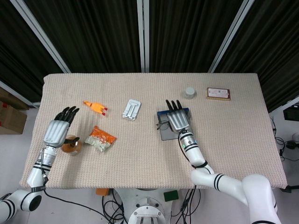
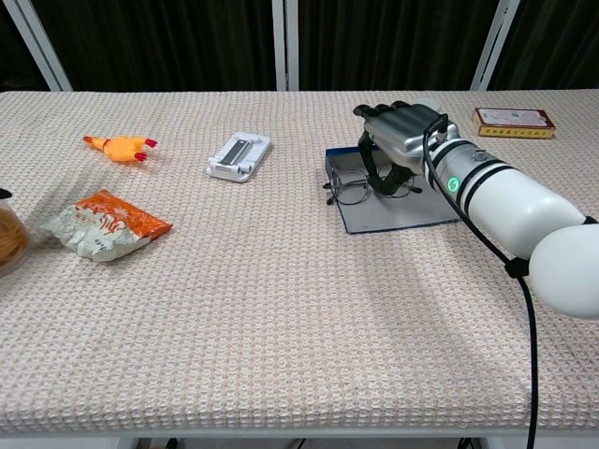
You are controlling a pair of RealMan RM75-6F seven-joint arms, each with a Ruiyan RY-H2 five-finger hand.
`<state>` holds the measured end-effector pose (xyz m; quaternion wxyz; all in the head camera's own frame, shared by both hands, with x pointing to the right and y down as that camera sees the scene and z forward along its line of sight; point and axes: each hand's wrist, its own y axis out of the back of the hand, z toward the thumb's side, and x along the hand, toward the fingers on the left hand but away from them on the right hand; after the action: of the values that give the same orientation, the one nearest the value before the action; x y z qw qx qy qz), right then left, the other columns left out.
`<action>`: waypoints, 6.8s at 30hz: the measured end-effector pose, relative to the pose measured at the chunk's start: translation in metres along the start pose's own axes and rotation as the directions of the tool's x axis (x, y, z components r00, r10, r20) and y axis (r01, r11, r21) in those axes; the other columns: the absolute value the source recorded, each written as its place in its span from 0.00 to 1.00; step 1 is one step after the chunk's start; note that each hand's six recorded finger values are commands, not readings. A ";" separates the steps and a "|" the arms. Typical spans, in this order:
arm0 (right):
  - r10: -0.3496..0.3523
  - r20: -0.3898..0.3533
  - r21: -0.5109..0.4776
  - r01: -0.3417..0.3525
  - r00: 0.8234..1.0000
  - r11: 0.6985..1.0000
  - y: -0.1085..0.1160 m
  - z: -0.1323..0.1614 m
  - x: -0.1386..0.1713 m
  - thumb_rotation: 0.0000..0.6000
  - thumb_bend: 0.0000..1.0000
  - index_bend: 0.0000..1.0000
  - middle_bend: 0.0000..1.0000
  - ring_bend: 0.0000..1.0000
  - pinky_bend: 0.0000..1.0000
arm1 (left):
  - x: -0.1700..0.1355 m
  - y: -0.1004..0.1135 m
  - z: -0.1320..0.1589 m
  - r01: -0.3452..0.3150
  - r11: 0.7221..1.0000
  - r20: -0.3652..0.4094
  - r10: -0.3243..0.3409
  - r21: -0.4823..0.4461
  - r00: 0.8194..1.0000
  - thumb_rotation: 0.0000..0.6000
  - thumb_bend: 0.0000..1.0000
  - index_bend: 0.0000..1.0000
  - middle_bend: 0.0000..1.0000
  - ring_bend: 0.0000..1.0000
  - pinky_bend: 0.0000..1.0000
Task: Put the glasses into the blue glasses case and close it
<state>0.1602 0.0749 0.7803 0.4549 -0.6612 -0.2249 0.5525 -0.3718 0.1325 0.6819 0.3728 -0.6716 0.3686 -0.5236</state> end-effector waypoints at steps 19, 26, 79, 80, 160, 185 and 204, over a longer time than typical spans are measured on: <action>-0.013 0.028 0.008 0.013 1.000 1.000 0.002 -0.009 -0.012 1.00 0.49 0.71 0.00 0.00 0.00 | 0.003 -0.001 -0.001 0.008 1.000 -0.004 -0.008 0.006 1.000 0.99 0.04 0.06 0.04 0.03 0.20; -0.018 0.049 0.004 0.018 0.999 1.000 0.003 -0.014 -0.016 1.00 0.49 0.71 0.00 0.00 0.00 | 0.003 0.000 -0.002 0.010 1.000 -0.007 -0.010 0.005 1.000 0.99 0.04 0.06 0.04 0.03 0.20; 0.017 0.039 -0.073 -0.014 0.999 0.997 0.021 -0.019 0.008 1.00 0.29 0.00 0.00 0.00 0.00 | 0.002 -0.002 -0.002 0.011 1.000 -0.004 -0.011 0.001 1.000 1.00 0.04 0.06 0.04 0.03 0.20; 0.016 0.038 -0.072 -0.013 0.999 0.997 0.021 -0.018 0.008 1.00 0.29 0.00 0.00 0.00 0.00 | 0.002 -0.002 -0.003 0.011 1.000 -0.005 -0.011 0.000 1.000 1.00 0.04 0.06 0.04 0.03 0.20; 0.074 0.010 -0.011 -0.074 0.997 0.997 0.000 -0.013 0.024 1.00 1.00 0.20 0.00 0.00 0.00 | 0.000 -0.003 -0.015 0.015 1.000 -0.022 -0.015 -0.008 1.000 1.00 0.04 0.06 0.03 0.03 0.20; 0.089 -0.029 -0.015 -0.089 0.996 0.996 -0.017 -0.002 0.038 1.00 1.00 0.29 0.00 0.00 0.00 | -0.002 -0.007 -0.018 0.021 1.000 -0.029 -0.021 -0.013 0.999 1.00 0.04 0.06 0.04 0.03 0.20; 0.069 -0.032 -0.033 -0.070 0.997 0.997 -0.009 0.005 0.031 1.00 1.00 0.26 0.00 0.00 0.00 | -0.002 -0.005 -0.020 0.015 1.000 -0.032 -0.015 -0.015 0.999 1.00 0.04 0.06 0.03 0.03 0.20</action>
<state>0.1658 0.1057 0.7718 0.4275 -0.6847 -0.2042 0.5538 -0.3914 0.1344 0.6885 0.3578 -0.6685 0.3733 -0.5345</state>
